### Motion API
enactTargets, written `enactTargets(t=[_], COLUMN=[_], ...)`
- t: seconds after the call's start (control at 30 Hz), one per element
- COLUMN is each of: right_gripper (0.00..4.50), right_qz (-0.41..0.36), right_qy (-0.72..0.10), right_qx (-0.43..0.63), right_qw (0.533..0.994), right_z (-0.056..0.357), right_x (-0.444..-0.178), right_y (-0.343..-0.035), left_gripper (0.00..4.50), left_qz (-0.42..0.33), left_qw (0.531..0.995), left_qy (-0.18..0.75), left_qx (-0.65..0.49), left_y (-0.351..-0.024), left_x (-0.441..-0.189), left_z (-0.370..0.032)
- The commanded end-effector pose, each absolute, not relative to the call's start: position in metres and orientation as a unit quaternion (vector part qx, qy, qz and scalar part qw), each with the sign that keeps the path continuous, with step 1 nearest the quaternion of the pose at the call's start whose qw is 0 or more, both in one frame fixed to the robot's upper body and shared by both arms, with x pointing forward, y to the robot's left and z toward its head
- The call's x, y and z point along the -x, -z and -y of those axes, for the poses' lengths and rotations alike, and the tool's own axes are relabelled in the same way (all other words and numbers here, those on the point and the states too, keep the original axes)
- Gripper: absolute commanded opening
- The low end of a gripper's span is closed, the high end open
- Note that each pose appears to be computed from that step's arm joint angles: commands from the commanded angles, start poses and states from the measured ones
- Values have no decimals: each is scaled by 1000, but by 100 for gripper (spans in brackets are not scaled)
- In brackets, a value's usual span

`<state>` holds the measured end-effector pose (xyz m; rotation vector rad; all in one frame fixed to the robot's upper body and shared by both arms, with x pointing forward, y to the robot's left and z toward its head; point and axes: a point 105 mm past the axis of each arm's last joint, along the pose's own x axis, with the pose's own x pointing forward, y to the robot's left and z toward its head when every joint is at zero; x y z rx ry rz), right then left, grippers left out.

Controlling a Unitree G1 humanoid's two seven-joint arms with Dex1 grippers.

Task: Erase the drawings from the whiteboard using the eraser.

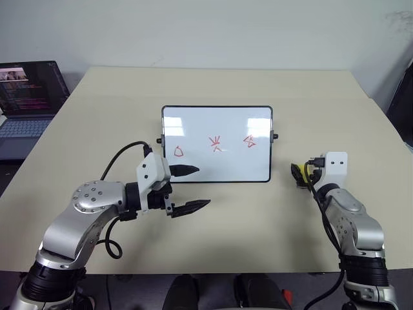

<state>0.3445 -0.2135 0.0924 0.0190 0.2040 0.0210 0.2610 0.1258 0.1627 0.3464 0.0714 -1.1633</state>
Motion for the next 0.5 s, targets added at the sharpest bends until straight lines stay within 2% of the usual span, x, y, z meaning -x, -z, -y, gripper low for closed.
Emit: enactTargets(t=[0.03,0.1,0.2,0.33,0.5], right_gripper=[431,405,405,405,405], right_qz=[-45,-11,12,0,1], right_qy=[-2,4,6,7,24], right_qx=[-14,-16,-33,-56,-42], right_qw=[999,1000,999,998,999], right_z=[212,208,200,191,196], right_x=[-343,-338,-328,-316,-322], right_y=[-109,-117,-119,-107,-105], left_gripper=[450,450,450,450,450], left_qz=[-12,-15,-16,-13,-12], left_qw=[816,815,815,812,808], left_qy=[551,552,552,558,564], left_qx=[-177,-176,-175,-171,-172], left_y=[-175,-175,-175,-176,-177], left_x=[-257,-256,-257,-262,-267], left_z=[-125,-126,-127,-123,-120])
